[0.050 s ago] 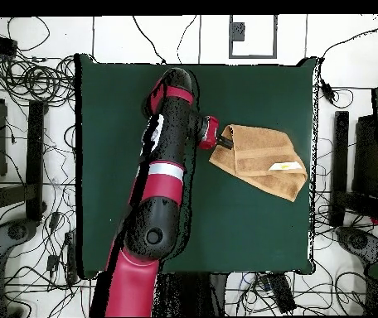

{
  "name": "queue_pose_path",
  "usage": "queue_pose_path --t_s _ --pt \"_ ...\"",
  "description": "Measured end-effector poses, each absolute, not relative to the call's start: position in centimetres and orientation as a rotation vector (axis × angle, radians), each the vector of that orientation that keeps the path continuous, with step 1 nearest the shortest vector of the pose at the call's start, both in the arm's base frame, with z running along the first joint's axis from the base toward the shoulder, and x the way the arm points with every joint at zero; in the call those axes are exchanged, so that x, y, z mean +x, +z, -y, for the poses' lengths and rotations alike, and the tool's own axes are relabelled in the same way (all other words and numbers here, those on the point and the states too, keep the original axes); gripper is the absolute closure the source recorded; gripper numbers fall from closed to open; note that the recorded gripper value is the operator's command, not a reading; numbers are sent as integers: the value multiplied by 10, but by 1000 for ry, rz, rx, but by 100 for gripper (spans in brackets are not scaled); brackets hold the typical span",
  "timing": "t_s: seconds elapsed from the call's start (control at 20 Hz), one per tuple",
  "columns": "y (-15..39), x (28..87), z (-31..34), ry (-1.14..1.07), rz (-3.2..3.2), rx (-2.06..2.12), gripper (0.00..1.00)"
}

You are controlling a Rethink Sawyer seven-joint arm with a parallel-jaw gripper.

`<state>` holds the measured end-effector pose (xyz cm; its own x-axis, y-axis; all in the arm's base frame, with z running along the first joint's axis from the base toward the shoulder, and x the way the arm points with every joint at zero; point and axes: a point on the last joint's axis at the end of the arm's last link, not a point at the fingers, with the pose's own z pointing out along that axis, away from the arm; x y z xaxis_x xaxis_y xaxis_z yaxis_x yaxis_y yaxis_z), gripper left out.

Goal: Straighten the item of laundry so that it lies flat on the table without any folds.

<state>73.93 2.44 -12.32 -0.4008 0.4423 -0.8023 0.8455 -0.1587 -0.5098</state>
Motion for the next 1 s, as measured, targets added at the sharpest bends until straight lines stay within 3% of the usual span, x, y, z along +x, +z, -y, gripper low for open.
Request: queue_pose_path --t_s 1.0 --pt "-120 742 -28 -1531 -1798 1552 100"
